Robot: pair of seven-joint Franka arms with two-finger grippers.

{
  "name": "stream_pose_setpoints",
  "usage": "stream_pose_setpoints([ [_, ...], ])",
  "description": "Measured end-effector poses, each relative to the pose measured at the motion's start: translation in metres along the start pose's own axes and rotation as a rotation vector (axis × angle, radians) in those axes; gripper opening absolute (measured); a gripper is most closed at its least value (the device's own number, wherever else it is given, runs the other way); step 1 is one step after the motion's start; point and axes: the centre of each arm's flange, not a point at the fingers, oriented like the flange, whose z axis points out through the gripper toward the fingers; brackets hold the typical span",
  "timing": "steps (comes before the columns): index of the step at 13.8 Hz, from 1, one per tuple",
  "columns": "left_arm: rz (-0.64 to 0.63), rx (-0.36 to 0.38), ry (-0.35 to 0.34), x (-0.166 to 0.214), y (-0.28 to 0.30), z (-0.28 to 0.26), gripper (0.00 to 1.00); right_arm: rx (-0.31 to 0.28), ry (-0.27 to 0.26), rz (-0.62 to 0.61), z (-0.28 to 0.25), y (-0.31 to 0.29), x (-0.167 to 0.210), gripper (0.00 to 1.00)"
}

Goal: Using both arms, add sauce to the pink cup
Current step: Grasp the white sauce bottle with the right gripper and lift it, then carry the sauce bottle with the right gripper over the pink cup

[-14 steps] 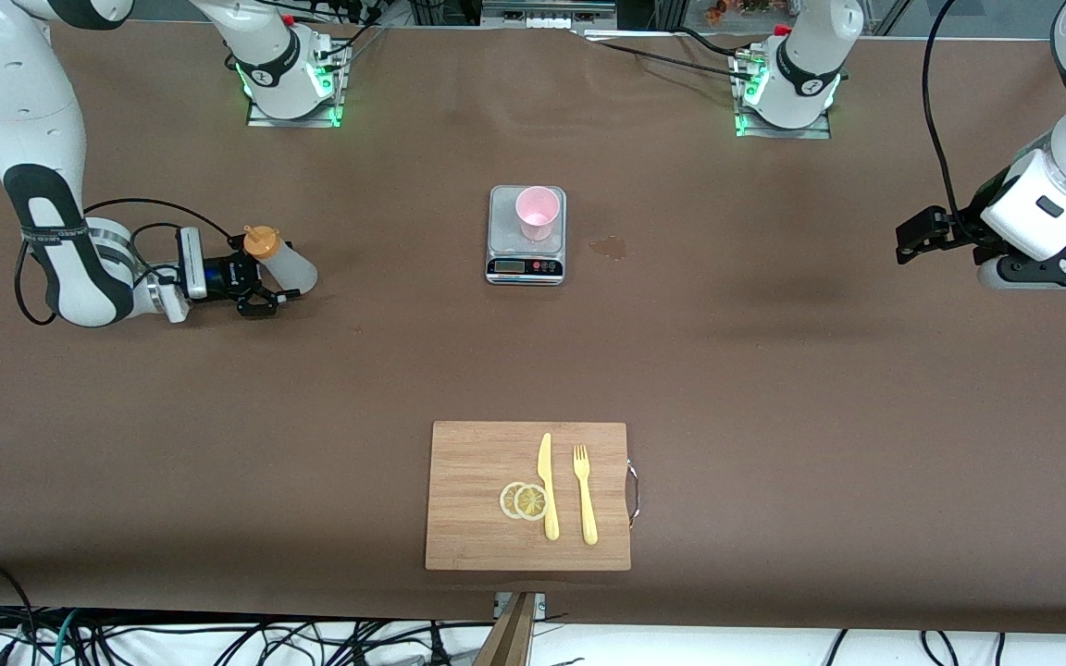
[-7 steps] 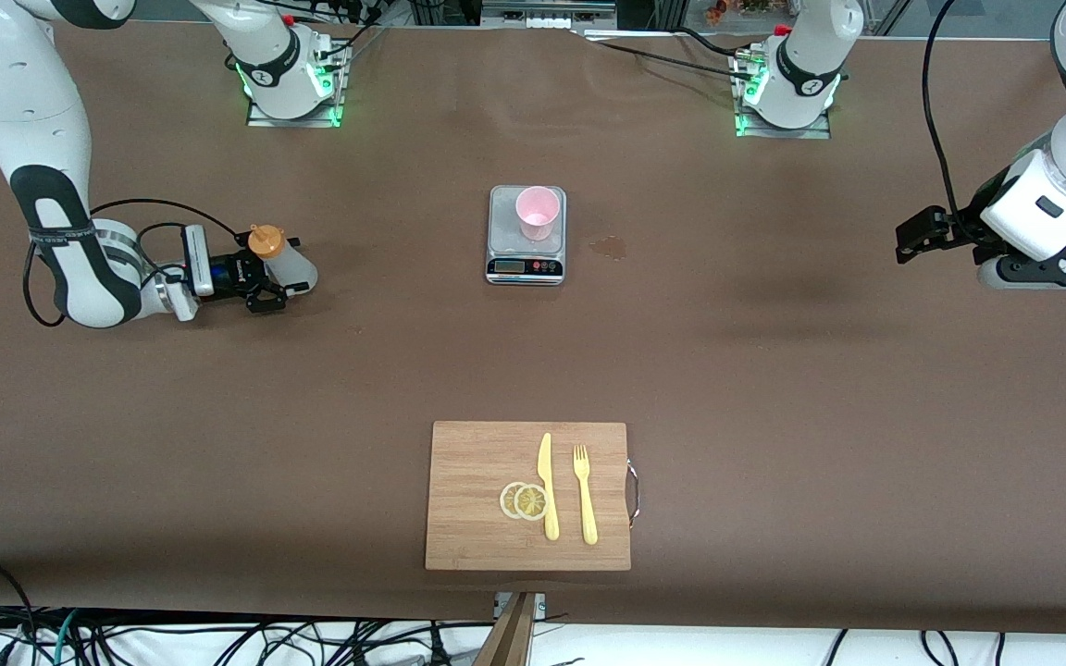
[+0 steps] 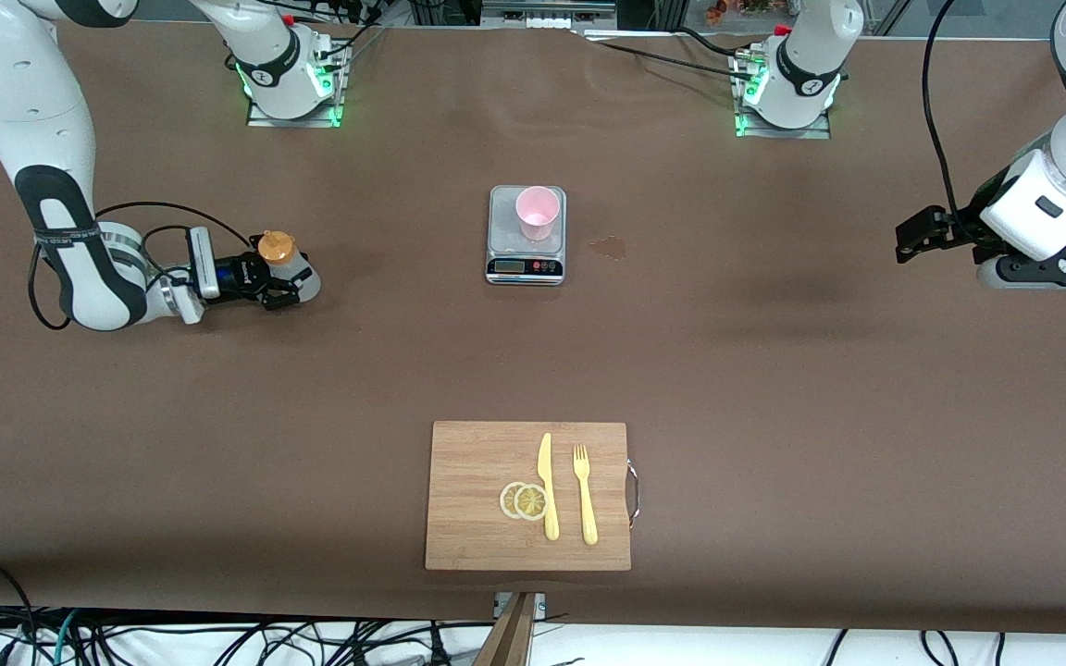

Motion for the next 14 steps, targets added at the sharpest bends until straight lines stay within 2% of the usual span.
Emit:
stream_pose_setpoints([
  [1, 0.0, 0.0, 0.0, 0.0, 0.0, 0.0, 1.0, 0.011, -0.013, -0.006, 0.003, 0.007, 0.009, 0.26],
  [3, -0.001, 0.0, 0.0, 0.0, 0.0, 0.0, 1.0, 0.029, -0.043, -0.012, 0.009, 0.021, 0.031, 0.26],
  [6, -0.001, 0.0, 0.0, 0.0, -0.001, 0.0, 1.0, 0.04, -0.119, 0.036, 0.02, 0.043, 0.071, 0.26],
  [10, -0.001, 0.0, 0.0, 0.0, -0.001, 0.0, 1.0, 0.05, -0.246, 0.12, 0.058, 0.074, 0.134, 0.26],
  [14, -0.002, 0.0, 0.0, 0.0, -0.001, 0.0, 1.0, 0.054, -0.413, 0.216, 0.098, 0.099, 0.174, 0.26],
])
